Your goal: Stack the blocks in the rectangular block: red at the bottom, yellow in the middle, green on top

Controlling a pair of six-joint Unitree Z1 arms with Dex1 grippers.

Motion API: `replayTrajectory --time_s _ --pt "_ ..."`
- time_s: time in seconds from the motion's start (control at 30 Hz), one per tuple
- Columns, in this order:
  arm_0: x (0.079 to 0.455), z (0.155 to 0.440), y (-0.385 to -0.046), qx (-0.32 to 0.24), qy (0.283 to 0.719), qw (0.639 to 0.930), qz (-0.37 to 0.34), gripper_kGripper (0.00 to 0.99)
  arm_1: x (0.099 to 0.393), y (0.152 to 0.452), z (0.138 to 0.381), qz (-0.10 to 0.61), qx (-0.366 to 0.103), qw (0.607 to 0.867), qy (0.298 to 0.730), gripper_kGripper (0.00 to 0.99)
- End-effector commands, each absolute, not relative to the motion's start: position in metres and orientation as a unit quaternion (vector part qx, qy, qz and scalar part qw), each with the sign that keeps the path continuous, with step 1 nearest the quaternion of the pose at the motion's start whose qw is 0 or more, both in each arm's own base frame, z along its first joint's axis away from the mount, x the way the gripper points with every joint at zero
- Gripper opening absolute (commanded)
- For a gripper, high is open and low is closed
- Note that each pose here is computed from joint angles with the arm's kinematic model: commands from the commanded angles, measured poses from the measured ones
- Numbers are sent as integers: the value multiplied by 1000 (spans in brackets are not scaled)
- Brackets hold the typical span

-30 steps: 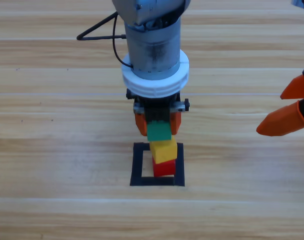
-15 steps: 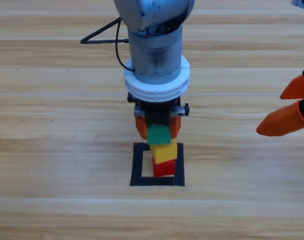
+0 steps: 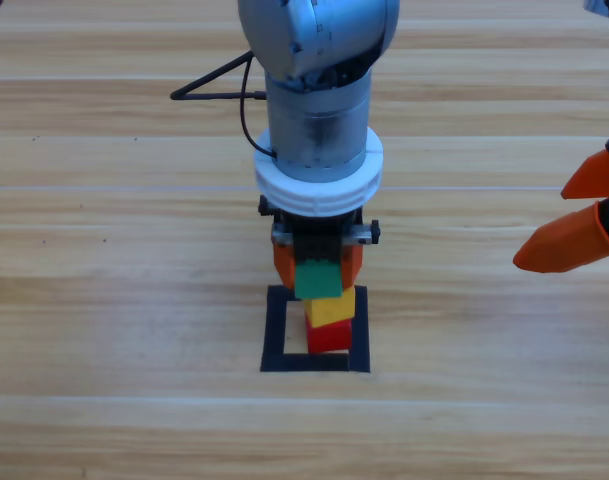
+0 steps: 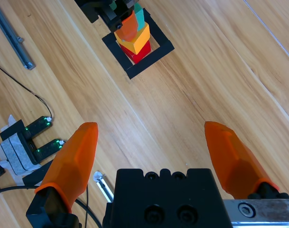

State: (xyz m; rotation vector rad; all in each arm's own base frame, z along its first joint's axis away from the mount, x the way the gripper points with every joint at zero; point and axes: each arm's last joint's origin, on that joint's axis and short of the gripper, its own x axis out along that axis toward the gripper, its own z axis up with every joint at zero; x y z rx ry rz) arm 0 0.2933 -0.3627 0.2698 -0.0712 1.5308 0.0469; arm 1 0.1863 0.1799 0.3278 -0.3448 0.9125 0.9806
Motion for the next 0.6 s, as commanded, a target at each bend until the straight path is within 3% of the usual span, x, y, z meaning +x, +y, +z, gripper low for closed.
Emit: replayTrajectory --time_s 0.03,0.6 --pt "291 247 -377 -10 705 709 22 0 197 186 309 450 -158 753 453 989" --pt "291 252 -377 -15 701 712 16 0 195 185 311 452 -158 753 452 989"
